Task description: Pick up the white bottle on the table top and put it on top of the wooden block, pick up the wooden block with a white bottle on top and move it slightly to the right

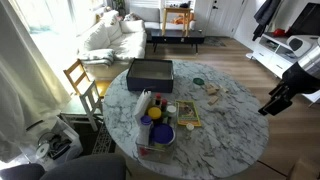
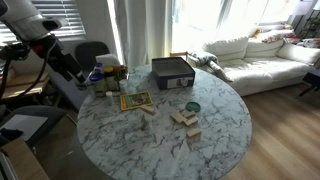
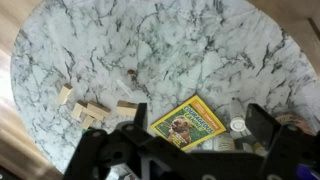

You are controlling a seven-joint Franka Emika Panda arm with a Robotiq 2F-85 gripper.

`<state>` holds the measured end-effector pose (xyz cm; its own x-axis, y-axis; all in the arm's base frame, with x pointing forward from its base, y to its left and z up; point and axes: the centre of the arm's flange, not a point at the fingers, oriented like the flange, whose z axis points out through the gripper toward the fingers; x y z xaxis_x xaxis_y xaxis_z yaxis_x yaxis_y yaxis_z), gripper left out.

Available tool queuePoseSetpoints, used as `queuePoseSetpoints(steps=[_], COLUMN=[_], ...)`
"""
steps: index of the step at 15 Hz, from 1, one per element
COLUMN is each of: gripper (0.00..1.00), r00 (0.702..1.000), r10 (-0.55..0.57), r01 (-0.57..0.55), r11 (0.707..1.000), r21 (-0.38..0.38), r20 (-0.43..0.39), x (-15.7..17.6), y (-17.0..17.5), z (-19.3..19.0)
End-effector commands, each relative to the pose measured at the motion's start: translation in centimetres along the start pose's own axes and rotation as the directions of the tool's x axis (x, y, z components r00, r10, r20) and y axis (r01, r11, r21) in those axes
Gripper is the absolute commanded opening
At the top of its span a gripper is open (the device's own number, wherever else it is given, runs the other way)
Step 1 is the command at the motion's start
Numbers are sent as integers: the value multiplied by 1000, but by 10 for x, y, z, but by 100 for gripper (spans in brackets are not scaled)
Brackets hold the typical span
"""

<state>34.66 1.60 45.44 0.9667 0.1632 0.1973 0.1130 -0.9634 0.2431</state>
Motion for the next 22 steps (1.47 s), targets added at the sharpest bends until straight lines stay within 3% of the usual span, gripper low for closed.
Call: queuePoseSetpoints(steps=[1, 7, 11, 16, 22], gripper=[100, 100, 100, 100, 100], r00=[1000, 1000, 990, 981, 967], r10=[0, 0, -113, -191, -247], r01=[0, 0, 125, 189, 221], r11=[1000, 1000, 981, 927, 936], r21=[0, 0, 149, 322, 273], r20=[0, 0, -88, -27, 65], x=[0, 0, 53, 105, 152], y=[0, 0, -56, -130, -148], z=[0, 0, 18, 53, 115])
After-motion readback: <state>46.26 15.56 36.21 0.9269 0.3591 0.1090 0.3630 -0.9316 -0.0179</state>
